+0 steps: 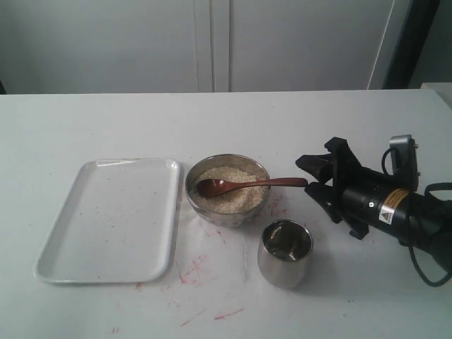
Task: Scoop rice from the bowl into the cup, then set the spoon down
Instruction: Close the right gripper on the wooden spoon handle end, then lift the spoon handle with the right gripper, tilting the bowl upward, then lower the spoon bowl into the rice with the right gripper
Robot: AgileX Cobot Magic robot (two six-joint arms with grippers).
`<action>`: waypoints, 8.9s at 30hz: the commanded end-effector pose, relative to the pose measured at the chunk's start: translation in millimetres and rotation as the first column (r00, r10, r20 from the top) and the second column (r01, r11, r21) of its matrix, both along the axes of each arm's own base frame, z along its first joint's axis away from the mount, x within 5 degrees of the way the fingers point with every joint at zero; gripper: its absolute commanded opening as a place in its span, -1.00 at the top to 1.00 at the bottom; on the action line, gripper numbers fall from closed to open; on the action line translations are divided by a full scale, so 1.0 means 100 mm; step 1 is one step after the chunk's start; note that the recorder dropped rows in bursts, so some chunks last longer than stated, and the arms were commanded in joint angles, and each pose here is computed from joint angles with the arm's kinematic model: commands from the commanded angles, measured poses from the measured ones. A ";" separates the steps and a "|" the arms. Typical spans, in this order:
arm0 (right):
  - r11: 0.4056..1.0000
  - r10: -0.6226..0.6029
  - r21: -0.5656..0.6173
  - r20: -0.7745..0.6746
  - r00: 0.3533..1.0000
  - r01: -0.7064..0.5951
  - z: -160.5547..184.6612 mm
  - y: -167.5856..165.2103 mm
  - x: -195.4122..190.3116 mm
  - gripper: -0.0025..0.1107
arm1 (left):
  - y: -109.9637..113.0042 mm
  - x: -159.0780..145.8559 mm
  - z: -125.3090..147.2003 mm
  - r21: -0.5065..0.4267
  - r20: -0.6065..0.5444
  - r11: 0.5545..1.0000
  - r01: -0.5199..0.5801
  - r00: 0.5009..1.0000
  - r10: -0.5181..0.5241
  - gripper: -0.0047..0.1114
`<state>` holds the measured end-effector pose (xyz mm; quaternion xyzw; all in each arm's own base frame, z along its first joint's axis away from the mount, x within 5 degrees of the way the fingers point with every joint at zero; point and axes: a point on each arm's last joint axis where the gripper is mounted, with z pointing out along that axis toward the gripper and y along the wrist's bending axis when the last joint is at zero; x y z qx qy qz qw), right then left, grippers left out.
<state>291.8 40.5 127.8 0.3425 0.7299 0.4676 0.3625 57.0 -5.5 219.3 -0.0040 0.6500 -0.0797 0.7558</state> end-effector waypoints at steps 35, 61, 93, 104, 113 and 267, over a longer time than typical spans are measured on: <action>0.994 0.055 -0.093 -0.079 0.995 -0.062 0.00 0.26 0.15 0.05 | 0.00 0.00 0.02 -0.007 0.012 1.000 0.003 1.000 -0.003 0.67; 0.994 0.078 -0.075 -0.076 0.994 -0.084 -0.12 0.34 0.24 0.26 | 0.00 0.00 0.02 -0.007 0.012 1.000 0.003 1.000 -0.003 0.67; 0.992 0.089 -0.090 0.046 0.995 -0.085 0.01 0.35 0.27 0.59 | 0.00 0.00 0.02 -0.007 0.012 1.000 0.003 1.000 -0.003 0.67; 0.989 0.110 -0.106 0.082 0.991 -0.101 0.03 0.36 0.28 0.76 | 0.00 0.00 0.02 -0.007 0.012 1.000 0.003 1.000 -0.003 0.67; 0.991 0.107 -0.090 0.054 0.993 -0.102 0.02 0.37 0.27 0.38 | 0.00 0.00 0.02 -0.007 0.012 1.000 0.003 1.000 -0.003 0.67; 0.739 0.460 -0.673 0.490 0.740 -0.014 0.50 0.52 0.78 0.96 | 0.00 0.00 0.02 -0.006 0.011 1.000 0.002 1.000 -0.002 0.67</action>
